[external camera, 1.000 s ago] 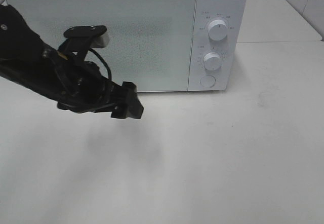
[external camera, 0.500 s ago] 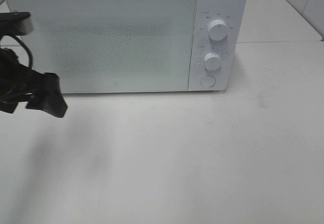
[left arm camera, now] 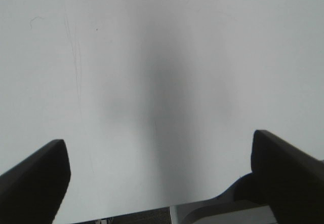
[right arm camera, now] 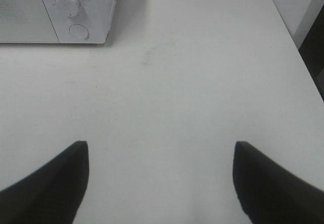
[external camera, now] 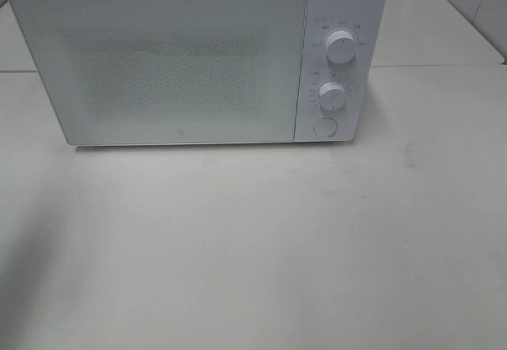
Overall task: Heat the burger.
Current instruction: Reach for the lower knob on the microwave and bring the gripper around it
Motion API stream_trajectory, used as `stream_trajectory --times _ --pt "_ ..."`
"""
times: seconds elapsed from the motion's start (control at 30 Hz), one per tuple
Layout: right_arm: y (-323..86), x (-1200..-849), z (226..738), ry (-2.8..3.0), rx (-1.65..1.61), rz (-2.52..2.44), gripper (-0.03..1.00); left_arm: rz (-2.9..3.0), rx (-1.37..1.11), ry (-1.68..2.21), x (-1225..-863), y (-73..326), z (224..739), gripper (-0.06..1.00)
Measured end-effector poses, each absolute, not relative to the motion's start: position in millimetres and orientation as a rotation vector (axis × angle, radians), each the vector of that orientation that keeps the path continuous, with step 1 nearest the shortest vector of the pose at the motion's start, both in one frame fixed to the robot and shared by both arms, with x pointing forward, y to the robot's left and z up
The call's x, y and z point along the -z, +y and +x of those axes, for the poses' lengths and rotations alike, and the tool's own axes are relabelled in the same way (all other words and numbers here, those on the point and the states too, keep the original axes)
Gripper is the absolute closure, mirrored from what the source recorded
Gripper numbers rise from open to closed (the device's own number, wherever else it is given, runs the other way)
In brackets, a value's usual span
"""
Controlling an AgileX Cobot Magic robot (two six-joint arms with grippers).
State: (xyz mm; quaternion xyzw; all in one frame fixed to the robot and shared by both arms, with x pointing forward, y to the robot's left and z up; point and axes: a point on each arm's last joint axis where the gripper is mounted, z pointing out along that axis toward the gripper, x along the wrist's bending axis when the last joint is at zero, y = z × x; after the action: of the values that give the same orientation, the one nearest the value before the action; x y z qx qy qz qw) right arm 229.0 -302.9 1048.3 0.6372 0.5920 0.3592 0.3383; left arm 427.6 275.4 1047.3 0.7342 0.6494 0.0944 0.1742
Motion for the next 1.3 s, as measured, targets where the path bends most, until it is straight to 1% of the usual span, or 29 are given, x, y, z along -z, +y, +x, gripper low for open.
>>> stream_trajectory --times 0.33,0.43,0.67,0.97,1.07,1.3 --pt "-302.9 -1048.3 229.0 1.542 -0.936 1.660 0.21 2.057 -0.286 1.841 -1049.5 280.1 376.4 0.06" --pt "-302.9 -1048.3 229.0 1.542 -0.936 1.660 0.21 2.028 -0.342 1.836 -1046.0 284.0 353.8 0.06" --pt "-302.9 -1048.3 229.0 1.542 -0.936 1.660 0.21 1.987 -0.453 1.795 -1034.4 290.0 319.1 0.06" --pt "-302.9 -1048.3 229.0 1.542 -0.936 1.660 0.21 1.895 -0.549 1.712 -1043.3 290.8 301.4 0.06" --pt "-302.9 -1048.3 229.0 1.542 -0.936 1.660 0.21 1.820 -0.631 1.639 -1049.6 292.1 285.0 0.06" --pt "-302.9 -1048.3 229.0 1.542 -0.936 1.660 0.21 1.720 -0.706 1.544 -1054.8 292.3 264.2 0.06"
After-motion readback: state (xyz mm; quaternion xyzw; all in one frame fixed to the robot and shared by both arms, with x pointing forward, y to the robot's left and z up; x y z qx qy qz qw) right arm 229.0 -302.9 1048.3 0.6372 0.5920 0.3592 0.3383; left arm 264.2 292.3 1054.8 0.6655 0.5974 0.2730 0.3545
